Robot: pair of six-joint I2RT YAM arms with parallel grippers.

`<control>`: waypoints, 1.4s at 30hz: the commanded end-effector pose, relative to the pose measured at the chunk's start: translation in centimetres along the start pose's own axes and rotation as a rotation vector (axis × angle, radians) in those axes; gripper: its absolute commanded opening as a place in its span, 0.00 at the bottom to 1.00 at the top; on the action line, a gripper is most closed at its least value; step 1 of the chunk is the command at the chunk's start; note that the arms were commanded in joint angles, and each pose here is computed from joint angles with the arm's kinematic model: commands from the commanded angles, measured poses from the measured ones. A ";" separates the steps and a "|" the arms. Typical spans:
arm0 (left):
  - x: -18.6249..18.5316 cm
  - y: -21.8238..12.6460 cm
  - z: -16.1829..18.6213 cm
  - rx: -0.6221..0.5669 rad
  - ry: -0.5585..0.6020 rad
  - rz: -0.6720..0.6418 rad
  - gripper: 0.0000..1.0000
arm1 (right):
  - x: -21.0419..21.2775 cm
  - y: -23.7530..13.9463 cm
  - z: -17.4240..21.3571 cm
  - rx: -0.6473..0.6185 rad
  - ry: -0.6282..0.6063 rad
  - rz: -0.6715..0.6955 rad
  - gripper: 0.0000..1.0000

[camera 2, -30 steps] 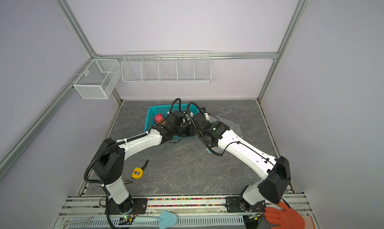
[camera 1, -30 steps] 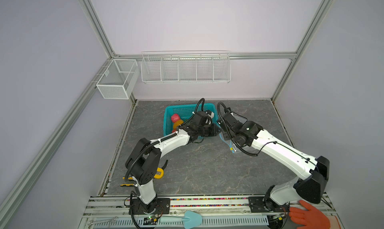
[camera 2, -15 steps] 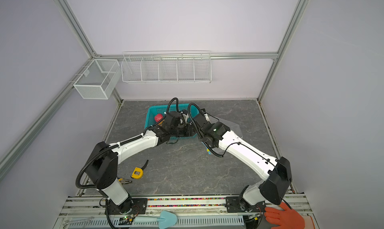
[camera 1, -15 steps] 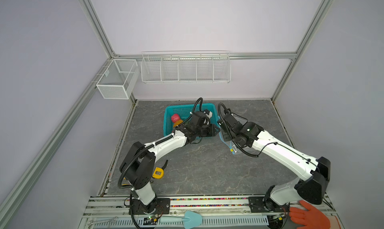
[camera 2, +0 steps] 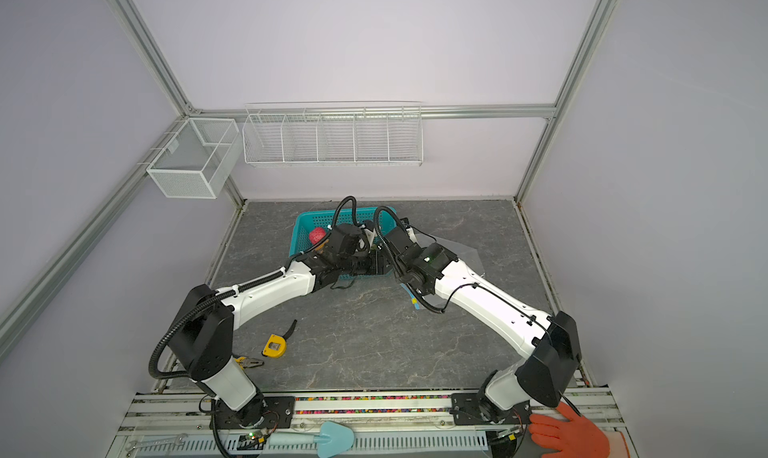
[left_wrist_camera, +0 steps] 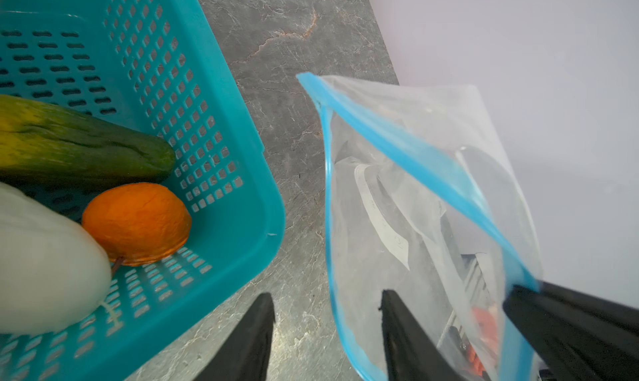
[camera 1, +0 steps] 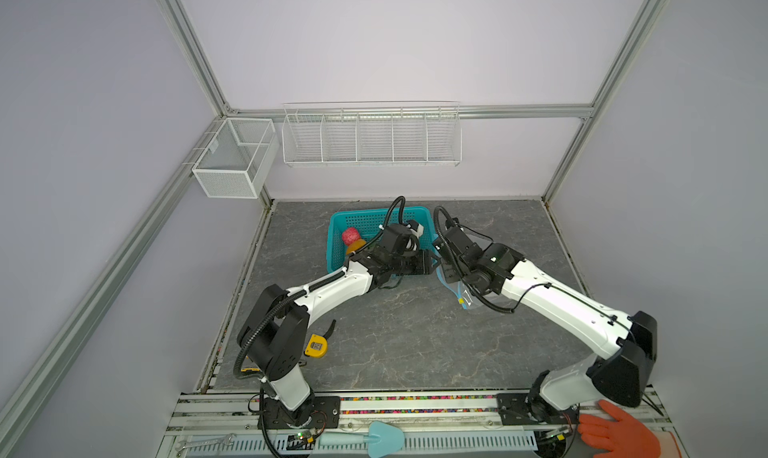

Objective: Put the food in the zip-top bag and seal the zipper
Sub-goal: 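Release the bag edge and move the left gripper into the basket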

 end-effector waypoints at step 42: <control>10.3 -2.4 -7.0 0.067 0.094 -0.753 0.68 | -0.2 0.2 0.2 -0.016 0.057 -0.065 0.06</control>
Point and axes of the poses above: each gripper's point midway between its finger pads, its own y axis out along the fingers, its own x axis along the line the jaws close on, z = x × y, the point moved 9 cm from there along -y, back along the fingers, and after that the axes turned 6 degrees about y, right-handed, at the moved point
